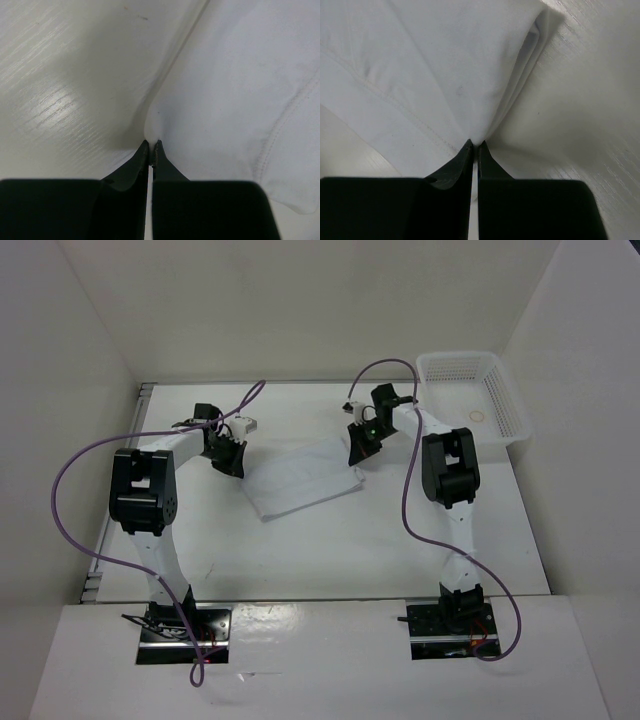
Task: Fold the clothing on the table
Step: Fold the skirt
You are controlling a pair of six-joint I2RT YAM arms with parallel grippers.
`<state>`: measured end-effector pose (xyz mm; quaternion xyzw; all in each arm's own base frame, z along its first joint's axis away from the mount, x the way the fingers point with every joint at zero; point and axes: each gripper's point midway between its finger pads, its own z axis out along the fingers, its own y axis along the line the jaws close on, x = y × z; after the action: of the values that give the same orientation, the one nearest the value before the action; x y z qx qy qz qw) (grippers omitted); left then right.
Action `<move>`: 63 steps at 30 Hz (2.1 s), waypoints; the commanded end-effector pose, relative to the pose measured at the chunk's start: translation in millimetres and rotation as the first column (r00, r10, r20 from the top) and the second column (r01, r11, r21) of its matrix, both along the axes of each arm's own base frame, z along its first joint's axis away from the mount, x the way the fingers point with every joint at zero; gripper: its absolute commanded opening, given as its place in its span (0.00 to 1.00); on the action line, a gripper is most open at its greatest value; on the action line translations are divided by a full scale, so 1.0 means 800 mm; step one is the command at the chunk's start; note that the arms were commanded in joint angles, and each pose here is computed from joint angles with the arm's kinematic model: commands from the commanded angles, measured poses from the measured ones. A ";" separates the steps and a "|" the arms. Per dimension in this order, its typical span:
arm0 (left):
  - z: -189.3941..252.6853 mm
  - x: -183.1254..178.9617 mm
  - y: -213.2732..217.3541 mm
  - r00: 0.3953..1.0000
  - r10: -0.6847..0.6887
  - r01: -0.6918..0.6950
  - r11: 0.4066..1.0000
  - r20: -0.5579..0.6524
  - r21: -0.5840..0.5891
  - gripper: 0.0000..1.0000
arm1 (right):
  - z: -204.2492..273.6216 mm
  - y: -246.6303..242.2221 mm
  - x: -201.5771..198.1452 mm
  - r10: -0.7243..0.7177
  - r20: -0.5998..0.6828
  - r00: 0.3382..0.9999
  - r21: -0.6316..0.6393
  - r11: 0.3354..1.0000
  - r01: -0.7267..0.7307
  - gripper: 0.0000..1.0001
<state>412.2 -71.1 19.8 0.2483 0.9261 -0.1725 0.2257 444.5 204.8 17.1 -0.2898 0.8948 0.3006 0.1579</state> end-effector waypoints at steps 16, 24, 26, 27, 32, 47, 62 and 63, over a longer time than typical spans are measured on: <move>-0.018 -0.026 -0.002 0.995 0.006 -0.007 1.000 -0.103 -0.010 0.00 | 0.091 0.026 0.003 0.024 0.200 0.979 -0.098 0.995 -0.004 0.01; -0.013 -0.025 -0.004 0.996 0.003 -0.004 1.000 -0.094 -0.019 0.00 | 0.105 0.042 -0.010 0.056 0.223 0.973 -0.128 0.991 -0.027 0.00; -0.016 -0.029 -0.004 0.995 0.003 -0.005 1.000 -0.103 -0.019 0.00 | 0.105 0.056 -0.018 0.081 0.223 0.972 -0.128 0.990 -0.053 0.00; -0.016 -0.029 -0.004 0.995 0.003 -0.005 1.000 -0.103 -0.019 0.00 | 0.103 0.053 -0.019 0.079 0.217 0.973 -0.140 0.989 -0.049 0.00; -0.015 -0.030 -0.006 0.994 0.007 -0.010 1.000 -0.107 -0.030 0.00 | 0.111 0.084 -0.033 0.131 0.233 0.964 -0.144 0.985 -0.099 0.00; -0.014 -0.030 -0.010 0.994 0.007 -0.013 0.999 -0.112 -0.050 0.00 | 0.154 0.149 -0.048 0.218 0.310 0.925 -0.148 0.973 -0.179 0.00; -0.010 -0.024 -0.013 0.995 0.011 -0.017 0.998 -0.099 -0.061 0.00 | 0.169 0.207 -0.075 0.306 0.339 0.889 -0.141 0.951 -0.274 0.00; -0.010 -0.024 -0.013 0.995 0.011 -0.017 0.998 -0.099 -0.061 0.00 | 0.166 0.209 -0.072 0.306 0.339 0.889 -0.141 0.951 -0.274 0.00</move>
<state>409.0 -75.2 20.9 0.2369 0.9275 -0.1867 0.2209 380.6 358.5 128.8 -0.4685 0.8250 0.2163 0.2305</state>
